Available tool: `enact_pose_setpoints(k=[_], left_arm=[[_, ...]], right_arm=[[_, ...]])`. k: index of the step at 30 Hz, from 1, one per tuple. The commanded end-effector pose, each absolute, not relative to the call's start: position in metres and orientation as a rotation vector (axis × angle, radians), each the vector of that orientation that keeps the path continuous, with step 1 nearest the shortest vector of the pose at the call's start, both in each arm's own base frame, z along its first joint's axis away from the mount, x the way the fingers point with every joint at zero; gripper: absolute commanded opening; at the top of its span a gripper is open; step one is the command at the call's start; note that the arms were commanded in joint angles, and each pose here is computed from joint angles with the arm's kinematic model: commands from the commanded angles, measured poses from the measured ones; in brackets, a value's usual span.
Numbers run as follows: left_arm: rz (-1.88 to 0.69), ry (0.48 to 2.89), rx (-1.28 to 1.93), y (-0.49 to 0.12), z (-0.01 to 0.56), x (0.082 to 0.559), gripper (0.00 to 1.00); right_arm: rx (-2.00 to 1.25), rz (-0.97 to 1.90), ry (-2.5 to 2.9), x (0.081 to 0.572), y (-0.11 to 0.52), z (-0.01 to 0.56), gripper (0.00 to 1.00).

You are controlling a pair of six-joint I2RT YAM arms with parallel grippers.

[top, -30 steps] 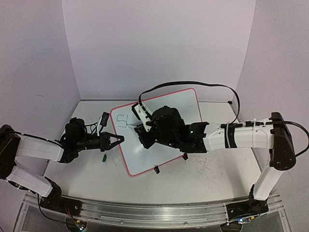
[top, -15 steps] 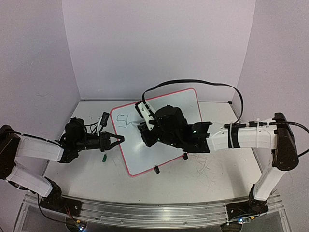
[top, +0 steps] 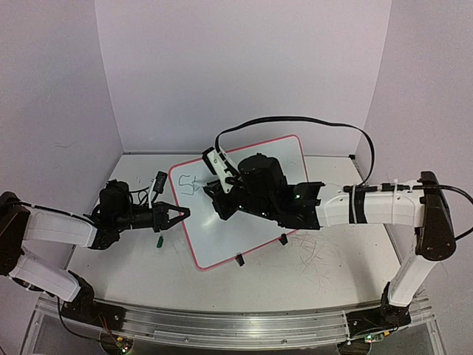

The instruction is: Write a sentence on the whiteboard

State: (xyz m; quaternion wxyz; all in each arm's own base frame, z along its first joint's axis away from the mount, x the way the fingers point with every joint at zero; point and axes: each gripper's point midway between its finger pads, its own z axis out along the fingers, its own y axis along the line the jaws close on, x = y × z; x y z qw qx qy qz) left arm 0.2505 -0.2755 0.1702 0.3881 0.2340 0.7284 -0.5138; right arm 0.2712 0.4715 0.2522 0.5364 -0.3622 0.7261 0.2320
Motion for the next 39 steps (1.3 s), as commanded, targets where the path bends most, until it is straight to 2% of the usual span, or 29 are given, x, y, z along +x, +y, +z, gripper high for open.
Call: enact_pose_setpoints(k=[1, 25, 35, 39], left_arm=[[-1.262, 1.747, 0.646, -0.279, 0.197, 0.257, 0.0], [-1.258, 1.748, 0.647, -0.278, 0.196, 0.256, 0.0], [-1.251, 1.755, 0.642, -0.277, 0.194, 0.256, 0.0], [-1.25, 1.756, 0.644, -0.277, 0.194, 0.257, 0.0]], right_arm=[[-0.833, 0.581, 1.677, 0.277, 0.484, 0.273, 0.0], [-0.75, 0.395, 1.767, 0.297, 0.461, 0.253, 0.0], [-0.679, 0.455, 1.661, 0.281, 0.426, 0.302, 0.0], [-0.715, 0.477, 1.671, 0.285, 0.422, 0.295, 0.0]])
